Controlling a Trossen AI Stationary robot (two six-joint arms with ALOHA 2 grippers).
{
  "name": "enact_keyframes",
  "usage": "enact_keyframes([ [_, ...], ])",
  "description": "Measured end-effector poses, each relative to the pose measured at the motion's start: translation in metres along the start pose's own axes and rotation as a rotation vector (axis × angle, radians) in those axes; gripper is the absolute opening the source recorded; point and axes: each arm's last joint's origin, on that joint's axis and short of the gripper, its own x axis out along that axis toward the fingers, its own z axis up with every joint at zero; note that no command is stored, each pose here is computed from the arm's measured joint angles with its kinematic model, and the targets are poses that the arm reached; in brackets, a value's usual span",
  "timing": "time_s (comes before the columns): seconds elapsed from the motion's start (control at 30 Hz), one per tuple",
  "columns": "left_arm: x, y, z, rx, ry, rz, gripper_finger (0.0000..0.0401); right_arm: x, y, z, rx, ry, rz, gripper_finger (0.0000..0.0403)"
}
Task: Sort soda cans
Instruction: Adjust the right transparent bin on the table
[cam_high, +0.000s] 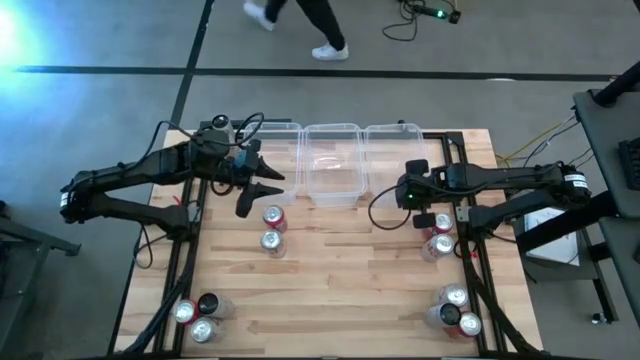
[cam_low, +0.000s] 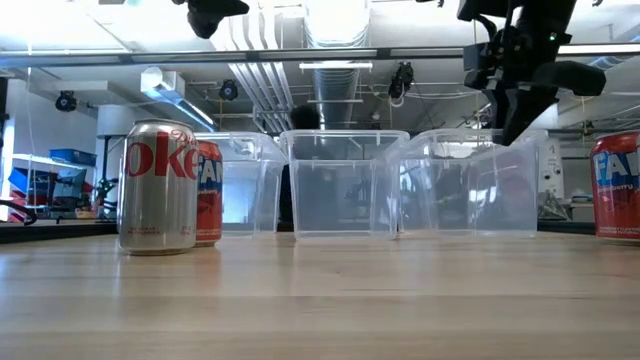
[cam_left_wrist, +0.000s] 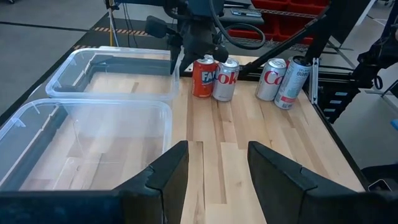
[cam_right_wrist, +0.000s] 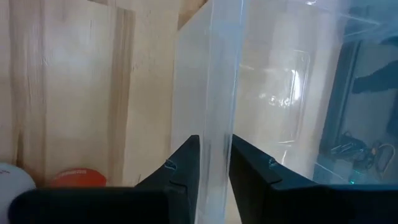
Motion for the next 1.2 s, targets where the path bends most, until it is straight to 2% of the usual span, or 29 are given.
enact_keyframes([
  [0.27, 0.0000, 0.0000, 0.0000, 0.009, 0.000, 0.000, 0.0151, -0.0020, -0.0009, 0.0011, 0.086, -0.008, 0.001, 0.0144],
  [0.4, 0.0000, 0.0000, 0.0000, 0.021, 0.000, 0.000, 0.0151, -0.0078, -0.0039, 0.0048, 0.156, -0.036, -0.006, 0.0158],
  [0.9, 0.0001, 0.0000, -0.0011, 0.020, 0.011, 0.000, 0.0151, -0.0079, -0.0031, 0.0056, 0.242, -0.046, 0.030, 0.0065],
  [1.03, 0.0002, -0.0014, -0.0011, 0.022, 0.010, -0.007, 0.0151, -0.0079, -0.0032, 0.0060, 0.243, -0.050, 0.029, 0.0056],
  [1.2, 0.0005, -0.0028, -0.0011, 0.014, 0.011, -0.013, 0.0151, -0.0077, -0.0031, 0.0059, 0.258, -0.049, 0.032, 0.0062],
])
